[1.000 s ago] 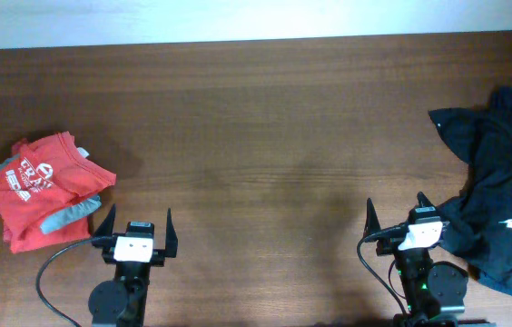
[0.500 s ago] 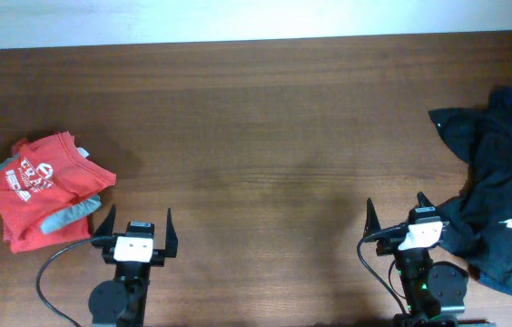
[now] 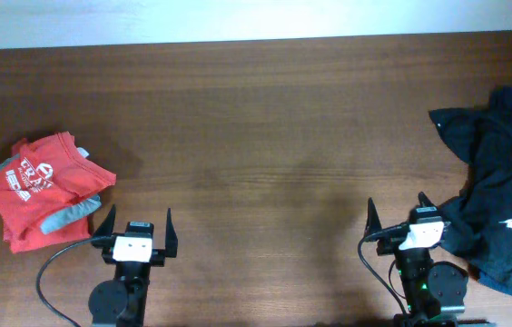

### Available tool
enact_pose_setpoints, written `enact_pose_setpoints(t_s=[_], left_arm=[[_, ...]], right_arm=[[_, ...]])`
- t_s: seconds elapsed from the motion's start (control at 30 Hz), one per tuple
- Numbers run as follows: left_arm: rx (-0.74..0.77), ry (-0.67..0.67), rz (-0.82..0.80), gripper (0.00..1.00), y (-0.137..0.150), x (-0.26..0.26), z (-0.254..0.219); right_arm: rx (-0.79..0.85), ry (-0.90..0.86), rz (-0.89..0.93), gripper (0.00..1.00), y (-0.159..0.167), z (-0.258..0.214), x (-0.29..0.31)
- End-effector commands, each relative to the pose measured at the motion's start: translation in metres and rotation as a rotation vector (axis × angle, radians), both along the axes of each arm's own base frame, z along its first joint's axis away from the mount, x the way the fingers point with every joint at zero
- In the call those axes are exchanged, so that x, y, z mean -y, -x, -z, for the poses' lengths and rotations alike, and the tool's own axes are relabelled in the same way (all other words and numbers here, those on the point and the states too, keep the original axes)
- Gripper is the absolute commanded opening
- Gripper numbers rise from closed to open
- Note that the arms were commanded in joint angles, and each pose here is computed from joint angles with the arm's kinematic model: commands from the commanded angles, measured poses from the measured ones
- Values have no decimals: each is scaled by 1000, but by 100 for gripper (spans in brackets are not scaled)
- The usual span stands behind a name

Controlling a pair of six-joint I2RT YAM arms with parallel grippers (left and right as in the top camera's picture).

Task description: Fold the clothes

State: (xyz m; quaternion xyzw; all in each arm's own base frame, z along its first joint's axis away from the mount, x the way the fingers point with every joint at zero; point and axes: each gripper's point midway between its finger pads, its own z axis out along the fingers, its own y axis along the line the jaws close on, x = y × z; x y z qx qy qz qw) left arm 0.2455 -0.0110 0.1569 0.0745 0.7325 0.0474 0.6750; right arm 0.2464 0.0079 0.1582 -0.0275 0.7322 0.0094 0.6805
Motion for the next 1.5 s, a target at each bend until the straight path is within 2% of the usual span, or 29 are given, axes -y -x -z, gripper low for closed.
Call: enact_pose_setpoints(t_s=[0.0, 0.17, 0.33, 0.5, 0.67, 0.73, 0.8, 0.97, 1.1, 1.3, 1.47], left_arm=[[5, 115, -40, 99, 4, -6, -14], [-22, 119, -42, 99, 11, -6, -41], [-67, 115, -44, 99, 12, -7, -74], [-148, 107, -50, 99, -1, -6, -101], [-269, 96, -56, 99, -17, -4, -105], [-335, 93, -46, 99, -22, -2, -101], [-402, 110, 28, 99, -33, 13, -98], [-428, 119, 62, 99, -43, 20, -96], [-414, 119, 63, 99, -46, 20, -98], [-390, 120, 65, 99, -48, 20, -104], [-388, 120, 65, 99, -48, 20, -104]], right_arm=[[6, -145, 81, 99, 1, -5, 12], [31, -184, 81, 99, 3, -22, 12], [-26, -196, 88, 99, 9, -29, 12], [-64, -194, 95, 99, 6, -51, 12], [-169, -185, 130, 99, -2, -67, 17], [-247, -174, 170, 99, -4, -68, 23], [-418, -146, 240, 99, -8, -64, 33], [-714, -119, 318, 99, -13, -46, 51], [-862, -119, 358, 98, -20, -35, 61], [-1147, -217, 591, 99, -19, 41, 113], [-1354, -271, 666, 99, -8, 102, 137]])
